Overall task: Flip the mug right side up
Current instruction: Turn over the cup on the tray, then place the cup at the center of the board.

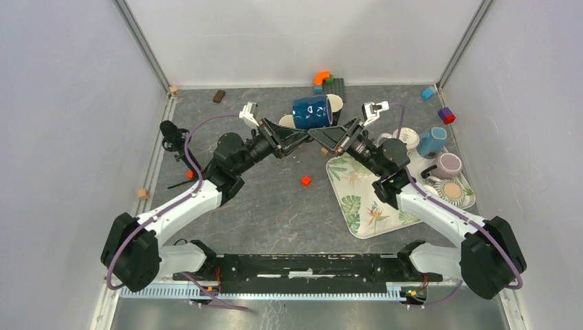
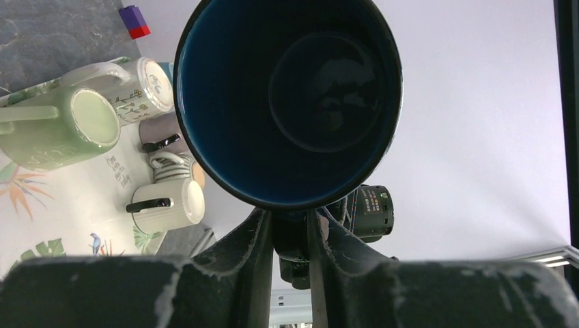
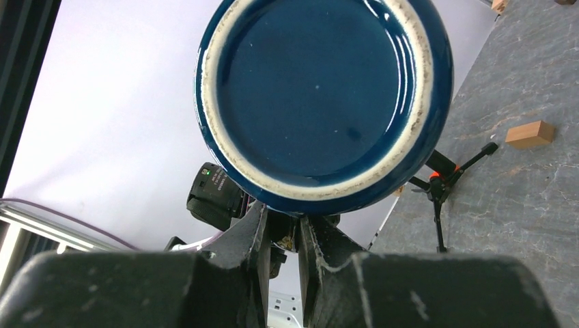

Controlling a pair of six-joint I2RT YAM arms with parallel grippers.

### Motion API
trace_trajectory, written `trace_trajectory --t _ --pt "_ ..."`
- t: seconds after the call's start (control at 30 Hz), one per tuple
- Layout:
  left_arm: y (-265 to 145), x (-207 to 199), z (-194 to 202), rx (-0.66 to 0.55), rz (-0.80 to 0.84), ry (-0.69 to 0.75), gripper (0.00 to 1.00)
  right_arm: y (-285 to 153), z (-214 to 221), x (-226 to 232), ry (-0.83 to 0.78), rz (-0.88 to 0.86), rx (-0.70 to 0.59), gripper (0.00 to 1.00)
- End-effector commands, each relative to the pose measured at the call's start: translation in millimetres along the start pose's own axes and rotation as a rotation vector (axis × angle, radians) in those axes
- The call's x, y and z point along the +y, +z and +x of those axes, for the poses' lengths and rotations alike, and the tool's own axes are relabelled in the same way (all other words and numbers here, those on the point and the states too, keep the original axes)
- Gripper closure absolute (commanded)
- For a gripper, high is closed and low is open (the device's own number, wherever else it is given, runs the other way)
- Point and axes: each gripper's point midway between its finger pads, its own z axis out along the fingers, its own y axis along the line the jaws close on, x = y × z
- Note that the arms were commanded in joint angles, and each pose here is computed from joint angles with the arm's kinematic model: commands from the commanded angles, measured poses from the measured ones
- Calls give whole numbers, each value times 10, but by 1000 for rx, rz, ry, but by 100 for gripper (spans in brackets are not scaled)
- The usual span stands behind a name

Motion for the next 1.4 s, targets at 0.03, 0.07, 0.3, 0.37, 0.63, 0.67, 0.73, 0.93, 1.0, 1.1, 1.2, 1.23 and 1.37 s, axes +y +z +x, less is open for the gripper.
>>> trace_trajectory --t 0.03,0.07,0.3,0.37,0.63,0.67,0.73,0.93,1.0,1.1,1.2,1.23,1.37 --pt "-72 -274 -125 -63 69 49 88 -23 67 237 -44 -99 18 100" --pt "-82 -283 -128 -66 71 59 91 -27 78 196 -44 -89 20 100" --pt "-173 -373 -178 -98 62 144 98 -40 155 -57 -39 -30 36 94" --pt "-198 -328 -191 -106 30 165 98 -44 173 -129 -43 -10 40 85" --pt "-303 -168 -257 -137 -90 260 98 -44 229 -384 -66 60 54 62" --pt "-313 -148 -264 -141 -99 269 98 -45 239 -414 -68 67 57 60" --pt "-328 -123 -271 -143 -111 282 98 -49 267 -487 -71 85 63 58" --pt "-353 45 -266 -132 -180 311 98 -37 367 -716 -71 138 92 54" --pt "-367 119 -270 -130 -211 325 98 -38 409 -810 -74 165 103 53" --pt "-398 229 -278 -122 -266 351 98 -24 478 -949 -85 199 128 52" --pt "-439 361 -287 -111 -334 381 98 -11 569 -1080 -89 228 157 50" --pt "-455 408 -295 -110 -358 393 98 -1 591 -1118 -90 234 163 50" --pt "-525 570 -306 -101 -428 428 98 43 727 -1309 -90 267 205 49"
